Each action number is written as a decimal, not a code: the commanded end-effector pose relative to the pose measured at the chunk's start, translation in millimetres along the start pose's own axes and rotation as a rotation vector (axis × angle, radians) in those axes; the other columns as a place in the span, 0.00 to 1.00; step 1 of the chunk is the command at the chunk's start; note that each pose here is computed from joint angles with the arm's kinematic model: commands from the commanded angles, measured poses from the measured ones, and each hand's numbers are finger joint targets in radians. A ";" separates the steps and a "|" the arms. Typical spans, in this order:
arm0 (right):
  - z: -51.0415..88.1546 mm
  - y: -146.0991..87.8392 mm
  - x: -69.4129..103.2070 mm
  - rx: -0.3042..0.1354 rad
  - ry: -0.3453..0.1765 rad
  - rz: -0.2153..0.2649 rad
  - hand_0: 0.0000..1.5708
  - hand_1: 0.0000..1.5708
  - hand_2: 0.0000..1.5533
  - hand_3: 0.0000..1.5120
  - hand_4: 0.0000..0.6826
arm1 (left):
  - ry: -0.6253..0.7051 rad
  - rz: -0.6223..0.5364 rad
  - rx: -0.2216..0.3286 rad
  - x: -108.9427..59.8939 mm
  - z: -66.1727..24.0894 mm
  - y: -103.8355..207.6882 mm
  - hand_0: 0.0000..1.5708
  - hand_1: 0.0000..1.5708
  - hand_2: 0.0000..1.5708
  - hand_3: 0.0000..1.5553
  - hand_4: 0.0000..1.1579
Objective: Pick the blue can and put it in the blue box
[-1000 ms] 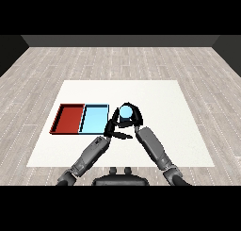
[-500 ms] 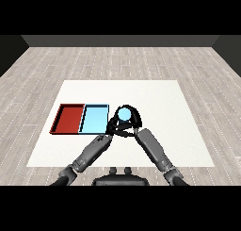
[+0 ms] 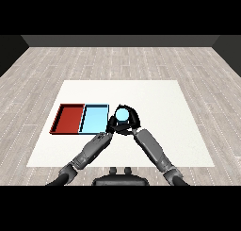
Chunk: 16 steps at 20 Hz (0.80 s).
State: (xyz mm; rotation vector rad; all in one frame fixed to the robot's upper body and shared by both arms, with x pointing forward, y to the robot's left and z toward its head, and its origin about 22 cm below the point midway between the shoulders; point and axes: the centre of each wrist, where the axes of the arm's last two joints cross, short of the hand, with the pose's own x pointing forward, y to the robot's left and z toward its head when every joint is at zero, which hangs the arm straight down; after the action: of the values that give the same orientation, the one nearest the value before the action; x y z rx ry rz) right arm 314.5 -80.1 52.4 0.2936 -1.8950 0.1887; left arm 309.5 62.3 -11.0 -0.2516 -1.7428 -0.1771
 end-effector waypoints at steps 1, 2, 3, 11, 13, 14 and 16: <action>-5.7 19.5 7.6 0.018 -0.002 -0.008 0.92 0.92 0.93 0.89 0.71 | -0.022 -0.029 -0.011 -9.3 3.0 -8.7 0.00 0.00 0.00 0.00 0.00; 7.7 25.6 0.7 0.025 -0.017 -0.014 0.92 0.92 0.93 0.90 0.71 | -0.015 0.008 -0.018 9.7 5.6 -21.6 0.00 0.00 0.00 0.00 0.00; -6.2 29.0 7.4 0.016 -0.006 -0.005 0.92 0.92 0.93 0.90 0.71 | 0.006 0.016 -0.025 2.0 14.1 -15.9 0.00 0.00 0.00 0.00 0.00; 6.9 10.8 -2.8 0.032 -0.026 -0.045 0.91 0.91 0.94 0.91 0.77 | 0.073 -0.062 0.147 0.8 -8.0 -11.9 1.00 1.00 1.00 0.95 0.98; 20.4 21.6 -18.6 0.028 0.000 -0.028 0.90 0.90 0.94 0.91 0.77 | 0.081 -0.100 0.151 -0.7 -8.4 -13.2 1.00 1.00 0.99 0.94 0.97; 4.7 8.5 -14.9 0.003 -0.009 -0.043 0.90 0.90 0.94 0.91 0.77 | 0.078 -0.080 0.150 0.8 -11.6 -6.7 1.00 1.00 0.99 0.94 0.98; -4.4 28.2 3.1 0.026 -0.014 -0.045 0.91 0.91 0.94 0.91 0.78 | 0.067 -0.088 0.170 -8.6 -3.2 -2.4 1.00 1.00 0.99 0.94 0.98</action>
State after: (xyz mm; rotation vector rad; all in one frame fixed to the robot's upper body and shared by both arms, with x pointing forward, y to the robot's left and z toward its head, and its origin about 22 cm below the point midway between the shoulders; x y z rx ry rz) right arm 314.1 -69.9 48.2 0.3019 -1.9102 0.1916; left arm 311.6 58.7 -14.5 -0.0701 -1.7115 -0.1214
